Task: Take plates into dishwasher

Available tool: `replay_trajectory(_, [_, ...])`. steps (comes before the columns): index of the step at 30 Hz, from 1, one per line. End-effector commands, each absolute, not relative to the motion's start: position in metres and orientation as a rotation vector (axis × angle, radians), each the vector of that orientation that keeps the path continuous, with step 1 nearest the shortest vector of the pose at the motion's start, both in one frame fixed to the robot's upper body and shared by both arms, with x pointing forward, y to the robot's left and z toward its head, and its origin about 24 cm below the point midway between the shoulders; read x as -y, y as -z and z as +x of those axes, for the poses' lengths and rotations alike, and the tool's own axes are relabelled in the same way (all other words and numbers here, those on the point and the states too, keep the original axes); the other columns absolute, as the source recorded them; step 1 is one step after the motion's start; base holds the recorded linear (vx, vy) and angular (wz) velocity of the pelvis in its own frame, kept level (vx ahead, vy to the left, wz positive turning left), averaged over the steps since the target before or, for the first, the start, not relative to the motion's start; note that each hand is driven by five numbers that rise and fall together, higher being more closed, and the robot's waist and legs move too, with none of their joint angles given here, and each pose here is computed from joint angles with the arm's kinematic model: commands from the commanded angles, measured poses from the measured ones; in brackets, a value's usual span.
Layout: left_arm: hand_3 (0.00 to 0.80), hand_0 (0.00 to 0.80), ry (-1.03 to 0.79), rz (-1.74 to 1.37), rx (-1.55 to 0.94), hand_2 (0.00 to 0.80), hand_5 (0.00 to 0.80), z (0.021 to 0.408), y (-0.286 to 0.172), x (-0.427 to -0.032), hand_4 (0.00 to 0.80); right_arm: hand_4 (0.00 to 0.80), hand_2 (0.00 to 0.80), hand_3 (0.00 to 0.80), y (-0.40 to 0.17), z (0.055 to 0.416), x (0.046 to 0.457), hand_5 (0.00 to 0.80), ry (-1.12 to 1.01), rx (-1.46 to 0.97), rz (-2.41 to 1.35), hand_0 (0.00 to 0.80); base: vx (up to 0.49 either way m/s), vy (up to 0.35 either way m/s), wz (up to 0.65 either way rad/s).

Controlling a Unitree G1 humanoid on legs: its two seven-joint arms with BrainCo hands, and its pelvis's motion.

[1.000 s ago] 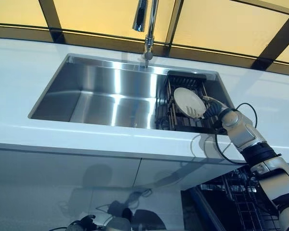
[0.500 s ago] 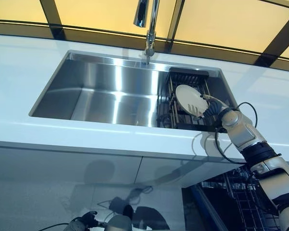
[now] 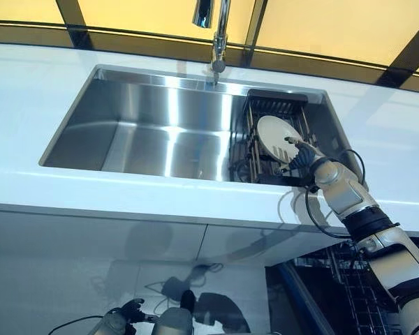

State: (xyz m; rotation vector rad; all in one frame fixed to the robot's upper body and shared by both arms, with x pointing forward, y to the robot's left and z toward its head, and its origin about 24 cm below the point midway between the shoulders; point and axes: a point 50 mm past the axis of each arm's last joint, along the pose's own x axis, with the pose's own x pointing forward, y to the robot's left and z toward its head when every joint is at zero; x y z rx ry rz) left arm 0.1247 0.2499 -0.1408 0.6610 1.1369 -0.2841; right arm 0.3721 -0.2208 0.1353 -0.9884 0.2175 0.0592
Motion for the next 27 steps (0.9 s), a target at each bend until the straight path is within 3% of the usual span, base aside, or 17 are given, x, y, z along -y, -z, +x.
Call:
replay_trajectory(1, [0.0,0.0,0.297,0.635,-1.062,0.0,0.0,0.143,0.136,-0.236,0.0,0.0,0.0,0.0,-0.204,0.388,0.215,0.0,0.055,-0.005,-0.985,0.0,-0.024,0.011,0.04])
replay_trajectory(27, [0.0,0.0,0.318,0.573,-0.983,0.0,0.0,0.16,0.133,-0.214,0.0,0.0,0.0,0.0,-0.245,0.395,0.208,0.0,0.252,0.153,-1.062,0.0,-0.006,0.01,0.0])
